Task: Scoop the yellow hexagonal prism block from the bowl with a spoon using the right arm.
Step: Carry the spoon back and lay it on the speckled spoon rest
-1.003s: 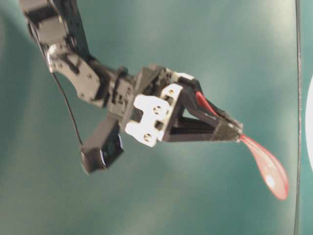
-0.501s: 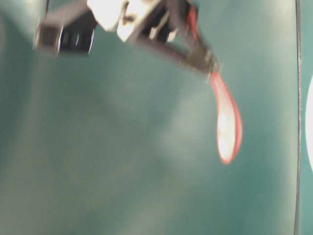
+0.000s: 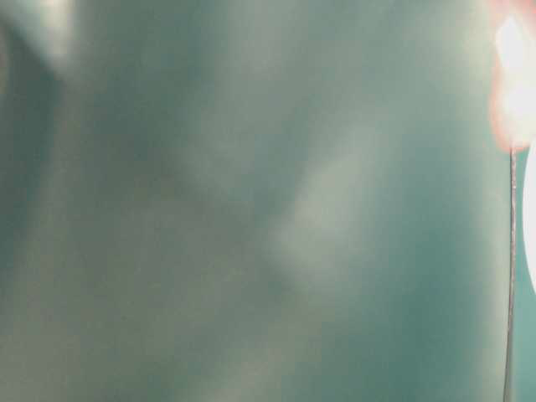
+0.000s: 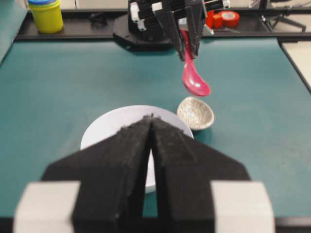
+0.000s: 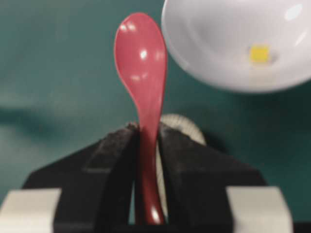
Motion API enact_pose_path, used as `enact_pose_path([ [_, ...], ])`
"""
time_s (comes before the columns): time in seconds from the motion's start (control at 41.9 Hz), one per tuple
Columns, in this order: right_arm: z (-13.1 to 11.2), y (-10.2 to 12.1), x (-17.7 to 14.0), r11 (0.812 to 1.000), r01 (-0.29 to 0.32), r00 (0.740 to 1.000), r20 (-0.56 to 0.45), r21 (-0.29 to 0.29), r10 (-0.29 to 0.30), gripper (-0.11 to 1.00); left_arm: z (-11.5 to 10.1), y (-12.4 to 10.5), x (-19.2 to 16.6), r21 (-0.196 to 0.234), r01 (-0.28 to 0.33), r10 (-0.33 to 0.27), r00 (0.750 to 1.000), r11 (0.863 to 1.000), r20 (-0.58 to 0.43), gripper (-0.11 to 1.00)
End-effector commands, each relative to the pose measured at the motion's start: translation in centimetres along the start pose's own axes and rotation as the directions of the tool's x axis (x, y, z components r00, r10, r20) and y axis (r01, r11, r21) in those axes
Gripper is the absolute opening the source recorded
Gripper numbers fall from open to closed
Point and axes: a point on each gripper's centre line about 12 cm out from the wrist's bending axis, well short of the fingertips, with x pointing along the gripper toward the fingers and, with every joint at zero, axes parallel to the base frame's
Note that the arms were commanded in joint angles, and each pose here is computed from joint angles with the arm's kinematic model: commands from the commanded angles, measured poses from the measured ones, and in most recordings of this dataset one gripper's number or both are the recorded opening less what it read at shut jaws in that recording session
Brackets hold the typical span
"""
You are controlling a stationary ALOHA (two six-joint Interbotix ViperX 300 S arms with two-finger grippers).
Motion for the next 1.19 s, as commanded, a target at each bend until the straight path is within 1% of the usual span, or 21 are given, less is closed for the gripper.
enact_pose_path([
  [0.0, -0.7, 0.4, -0.3, 1.0, -0.027, 0.999, 0.023, -0.001, 0.027, 0.22, 0.6, 0.0, 0.2, 0.002, 0.0, 0.0, 1.0, 1.0, 0.008, 0.0],
  [0.143, -2.3, 0.1, -0.4, 0.999, -0.035, 0.999, 0.033, 0.003, 0.035, 0.22, 0.7, 0.0, 0.1, 0.001, -0.002, 0.002, 1.0, 1.0, 0.009, 0.0],
  [0.239, -3.6, -0.6, -0.4, 1.0, -0.019, 1.0, 0.023, 0.018, 0.018, 0.21, 0.7, 0.0, 0.1, 0.001, -0.002, 0.002, 1.0, 1.0, 0.009, 0.0],
  [0.31, -4.4, -1.1, -0.3, 0.999, 0.0, 1.0, 0.012, 0.041, 0.0, 0.21, 0.6, 0.0, 0.2, 0.001, -0.002, 0.002, 1.0, 1.0, 0.008, 0.0],
  [0.43, -5.2, -1.5, 0.1, 0.998, 0.02, 1.0, -0.01, 0.061, -0.02, 0.21, 0.6, 0.0, 0.2, 0.002, 0.0, 0.0, 1.0, 1.0, 0.008, 0.0],
  [0.501, -5.5, -1.6, 0.3, 0.998, 0.028, 0.999, -0.029, 0.061, -0.026, 0.21, 0.6, 0.0, 0.2, 0.002, 0.0, 0.0, 1.0, 1.0, 0.008, 0.0],
  [0.716, -6.4, -1.6, 0.8, 0.996, 0.048, 0.996, -0.078, 0.08, -0.041, 0.21, 0.6, 0.0, 0.2, 0.002, 0.0, 0.0, 1.0, 1.0, 0.006, 0.0],
  [0.812, -6.6, -1.5, 0.8, 0.996, 0.046, 0.995, -0.091, 0.08, -0.038, 0.21, 0.6, 0.0, 0.2, 0.002, 0.0, 0.0, 1.0, 1.0, 0.006, 0.0],
  [1.17, -6.6, -1.3, 0.8, 0.995, 0.042, 0.995, -0.095, 0.086, -0.034, 0.2, 0.6, 0.0, 0.2, 0.002, 0.0, 0.0, 1.0, 1.0, 0.009, 0.0],
])
